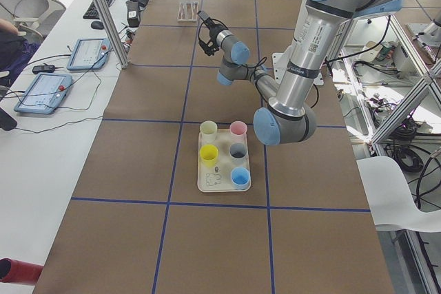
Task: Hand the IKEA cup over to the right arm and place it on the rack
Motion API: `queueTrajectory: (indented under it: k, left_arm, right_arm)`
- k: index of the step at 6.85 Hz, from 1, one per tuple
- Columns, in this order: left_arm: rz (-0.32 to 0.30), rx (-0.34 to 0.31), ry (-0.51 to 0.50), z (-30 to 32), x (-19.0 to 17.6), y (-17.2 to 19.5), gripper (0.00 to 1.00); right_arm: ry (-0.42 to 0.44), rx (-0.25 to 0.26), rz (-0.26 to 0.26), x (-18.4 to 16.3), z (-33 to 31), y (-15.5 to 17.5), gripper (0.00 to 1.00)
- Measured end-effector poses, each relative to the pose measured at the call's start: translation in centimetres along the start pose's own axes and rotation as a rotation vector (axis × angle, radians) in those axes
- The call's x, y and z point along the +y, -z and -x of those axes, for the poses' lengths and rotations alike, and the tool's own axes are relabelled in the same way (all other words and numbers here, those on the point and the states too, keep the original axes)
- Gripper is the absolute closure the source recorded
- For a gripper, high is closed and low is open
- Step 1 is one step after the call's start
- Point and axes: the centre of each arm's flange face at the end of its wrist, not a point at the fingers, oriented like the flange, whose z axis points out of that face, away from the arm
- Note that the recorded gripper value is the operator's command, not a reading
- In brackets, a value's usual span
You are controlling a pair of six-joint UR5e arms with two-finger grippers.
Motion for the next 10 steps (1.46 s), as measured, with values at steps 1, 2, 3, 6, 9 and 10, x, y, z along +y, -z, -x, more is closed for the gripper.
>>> queueTrajectory:
  k: [1,2,3,6,9,10]
  left_arm:
    - [0.004,-0.058,-0.05,-2.0,-2.7,2.3,0.0]
    - [0.001,-0.121,-0.108,-4.1,-5.4,4.7,0.0]
    - [-0.007,-0.192,-0.186,-6.2,-7.7,6.7,0.0]
    - [-0.036,-0.318,-0.335,-10.9,-11.3,9.9,0.0]
    - [-0.081,-0.425,-0.543,-13.3,-14.3,16.6,0.0]
    - [-0.103,-0.465,-0.618,-13.7,-15.3,18.1,0.0]
  right_arm:
    - [0.077,0.057,-0.002,-3.9,-1.2,2.4,1.0]
    - [0.156,0.116,-0.011,-7.1,-2.2,4.9,1.0]
    - [0.228,0.174,-0.033,-9.9,-3.0,7.6,1.0]
    - [0.528,0.399,-0.137,-13.9,-5.6,16.5,1.0]
    - [0.856,0.645,-0.229,-15.4,-10.8,23.3,1.0]
    - [0.94,0.709,-0.23,-15.8,-12.5,24.8,1.0]
